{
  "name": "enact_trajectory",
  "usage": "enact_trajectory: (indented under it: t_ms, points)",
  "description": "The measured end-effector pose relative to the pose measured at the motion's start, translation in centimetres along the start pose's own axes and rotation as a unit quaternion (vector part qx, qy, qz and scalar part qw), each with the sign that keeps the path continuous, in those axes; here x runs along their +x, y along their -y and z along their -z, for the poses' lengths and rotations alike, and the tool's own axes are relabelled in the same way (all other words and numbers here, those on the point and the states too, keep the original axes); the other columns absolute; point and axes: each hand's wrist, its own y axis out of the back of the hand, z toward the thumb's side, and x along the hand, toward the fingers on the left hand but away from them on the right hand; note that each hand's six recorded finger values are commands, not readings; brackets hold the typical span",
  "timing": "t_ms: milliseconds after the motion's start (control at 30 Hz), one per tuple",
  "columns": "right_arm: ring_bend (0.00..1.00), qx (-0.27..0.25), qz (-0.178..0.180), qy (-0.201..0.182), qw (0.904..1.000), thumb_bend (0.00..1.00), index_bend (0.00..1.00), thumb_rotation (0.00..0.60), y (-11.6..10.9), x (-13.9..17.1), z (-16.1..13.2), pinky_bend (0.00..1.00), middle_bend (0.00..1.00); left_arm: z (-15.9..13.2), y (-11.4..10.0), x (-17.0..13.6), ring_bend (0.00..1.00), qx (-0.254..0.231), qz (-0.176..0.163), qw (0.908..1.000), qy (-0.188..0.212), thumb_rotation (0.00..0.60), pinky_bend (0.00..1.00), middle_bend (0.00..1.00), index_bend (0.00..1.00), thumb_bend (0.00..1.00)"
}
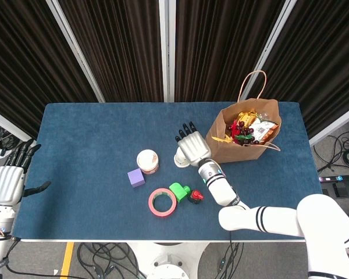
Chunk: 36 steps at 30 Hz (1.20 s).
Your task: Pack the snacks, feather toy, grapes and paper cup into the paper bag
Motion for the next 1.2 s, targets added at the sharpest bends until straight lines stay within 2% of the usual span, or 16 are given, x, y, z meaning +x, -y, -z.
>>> enact_trajectory:
  t_ms: [300, 767, 867, 967, 1200]
  points:
    - [0.0, 0.0, -0.015, 0.001, 0.9999, 0.0, 0.23, 0.6, 1.2, -1.2, -0.9, 0.0, 0.12, 0.1, -0.1, 0.0, 0.05, 0.013, 0.0, 0.9999, 0.005, 0.6, 0.18, 0.14, 0.16, 0.15]
    - [0.0, -0.019, -0.052, 0.002, 0.9985, 0.0, 0.22, 0.6, 3.8, -2.8, -2.2, 0.0, 0.12, 0.6, 0.2, -0.3, 0.05, 0.013, 0.005, 0.9999, 0.0, 0.6, 0.18, 0.14, 0.16, 0.15]
    - [0.01, -0.015, -0.058, 0.006, 0.9982, 0.0, 0.22, 0.6, 4.1, -2.9, -2.2, 0.04, 0.14, 0.7, 0.2, -0.3, 0.05, 0.011, 0.005, 0.9999, -0.001, 0.6, 0.18, 0.14, 0.16, 0.15]
    - [0.05, -0.012, -0.056, 0.01, 0.9983, 0.01, 0.28, 0.6, 4.1, -3.0, -2.1, 0.13, 0.2, 0.7, 0.2, -0.3, 0.05, 0.012, 0.006, 0.9999, -0.002, 0.6, 0.18, 0.14, 0.16, 0.15]
    - [0.11, -0.016, -0.059, 0.01, 0.9981, 0.11, 0.4, 0.6, 4.4, -3.1, -2.3, 0.24, 0.25, 0.9, 0.3, -0.4, 0.05, 0.011, 0.008, 0.9999, -0.003, 0.6, 0.18, 0.14, 0.16, 0.15]
